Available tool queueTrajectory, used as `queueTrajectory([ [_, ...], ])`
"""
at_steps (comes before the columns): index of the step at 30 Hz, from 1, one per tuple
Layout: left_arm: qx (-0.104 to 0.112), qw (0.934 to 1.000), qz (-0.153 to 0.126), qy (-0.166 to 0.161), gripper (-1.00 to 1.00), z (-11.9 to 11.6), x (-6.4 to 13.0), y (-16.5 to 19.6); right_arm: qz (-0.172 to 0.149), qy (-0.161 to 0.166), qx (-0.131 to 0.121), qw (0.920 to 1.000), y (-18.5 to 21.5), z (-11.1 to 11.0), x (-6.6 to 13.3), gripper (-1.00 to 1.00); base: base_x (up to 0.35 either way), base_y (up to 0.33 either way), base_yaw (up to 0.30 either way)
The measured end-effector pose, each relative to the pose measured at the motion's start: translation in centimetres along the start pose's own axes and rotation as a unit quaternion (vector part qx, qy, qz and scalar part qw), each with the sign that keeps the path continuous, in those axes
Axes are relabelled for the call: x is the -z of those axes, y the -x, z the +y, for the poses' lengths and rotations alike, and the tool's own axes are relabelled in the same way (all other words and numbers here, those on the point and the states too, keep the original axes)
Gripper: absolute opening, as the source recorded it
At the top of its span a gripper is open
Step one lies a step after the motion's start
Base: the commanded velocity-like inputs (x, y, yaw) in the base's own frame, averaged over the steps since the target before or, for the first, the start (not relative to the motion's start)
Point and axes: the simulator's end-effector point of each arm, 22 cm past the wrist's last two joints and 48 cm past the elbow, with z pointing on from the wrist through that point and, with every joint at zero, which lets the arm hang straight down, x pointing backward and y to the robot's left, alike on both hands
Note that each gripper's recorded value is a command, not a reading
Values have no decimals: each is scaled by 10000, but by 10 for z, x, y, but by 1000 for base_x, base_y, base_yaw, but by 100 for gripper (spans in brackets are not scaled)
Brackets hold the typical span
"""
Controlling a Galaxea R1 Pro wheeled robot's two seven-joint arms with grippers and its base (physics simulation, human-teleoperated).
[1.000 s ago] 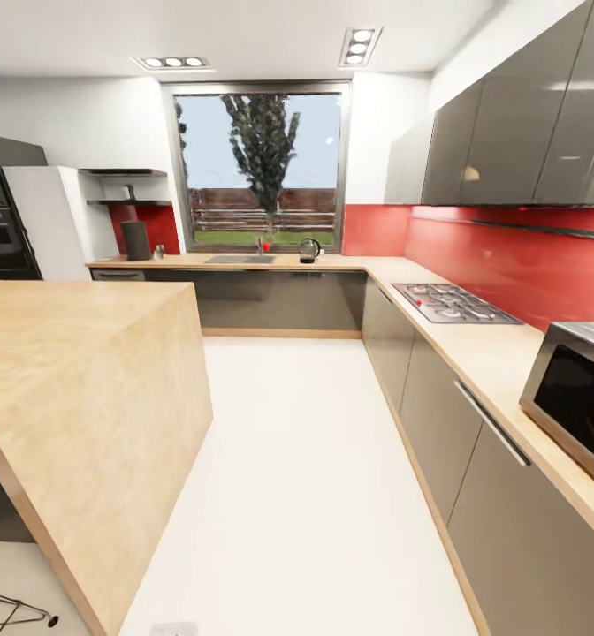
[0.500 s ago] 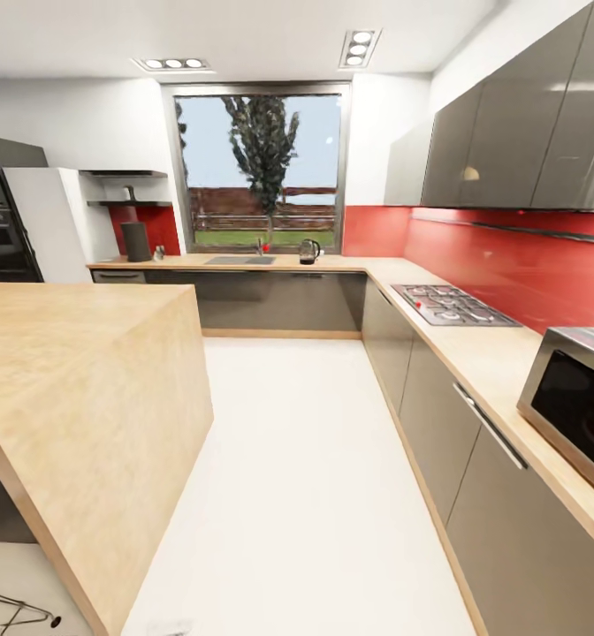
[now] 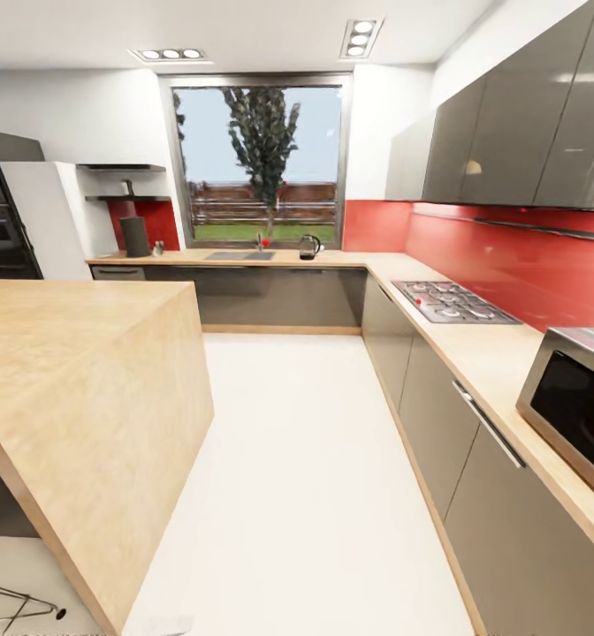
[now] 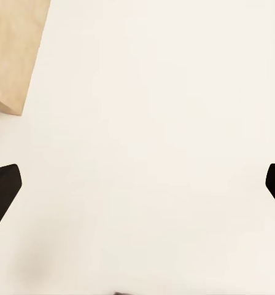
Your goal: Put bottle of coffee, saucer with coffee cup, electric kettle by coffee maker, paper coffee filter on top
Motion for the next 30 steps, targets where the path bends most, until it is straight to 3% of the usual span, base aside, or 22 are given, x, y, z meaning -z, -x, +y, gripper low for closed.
queueTrajectory([
  [30, -11, 10000, 14, -11, 100, 0, 29, 9, 29, -81, -105, 9999, 9, -6, 29, 100, 0, 0, -35],
])
